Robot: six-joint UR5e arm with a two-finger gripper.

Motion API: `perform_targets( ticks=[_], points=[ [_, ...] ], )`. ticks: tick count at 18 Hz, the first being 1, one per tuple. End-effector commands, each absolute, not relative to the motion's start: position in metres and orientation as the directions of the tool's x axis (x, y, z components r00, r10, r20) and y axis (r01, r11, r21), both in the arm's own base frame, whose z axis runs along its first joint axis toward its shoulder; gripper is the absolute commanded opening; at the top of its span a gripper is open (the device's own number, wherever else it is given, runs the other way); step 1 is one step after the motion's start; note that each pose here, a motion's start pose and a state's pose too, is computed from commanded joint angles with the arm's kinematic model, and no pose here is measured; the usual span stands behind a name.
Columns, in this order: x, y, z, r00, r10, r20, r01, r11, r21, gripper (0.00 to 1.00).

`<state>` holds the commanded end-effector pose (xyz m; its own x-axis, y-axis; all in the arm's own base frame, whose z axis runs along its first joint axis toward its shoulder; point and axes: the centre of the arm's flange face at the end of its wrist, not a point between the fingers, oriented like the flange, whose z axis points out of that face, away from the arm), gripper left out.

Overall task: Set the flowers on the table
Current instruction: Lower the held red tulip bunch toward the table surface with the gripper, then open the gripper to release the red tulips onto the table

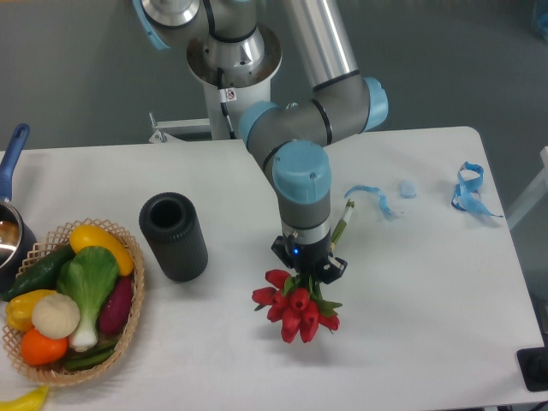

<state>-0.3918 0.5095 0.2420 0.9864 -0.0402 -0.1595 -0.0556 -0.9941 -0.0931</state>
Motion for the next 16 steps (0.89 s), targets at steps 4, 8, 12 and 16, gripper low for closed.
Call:
perform_targets(
  ticks=[4, 8, 12, 16],
  points=[
    [-0.393, 0.513, 0.238, 0.987, -0.047, -0.157, -0.062, -0.994, -0.094, 0.29],
    [-0.394, 0.516, 0.239, 0.986, -0.057, -0.158, -0.073, -0.993, -0.097, 0.74],
    [-0.394, 0.515, 0.241, 0.986, -0.046, -0.160, -0.063, -0.993, -0.099, 1.00],
    [-0.393, 0.513, 0.260, 0.982, -0.046, -0.185, -0.068, -0.991, -0.117, 1.00]
  ],
)
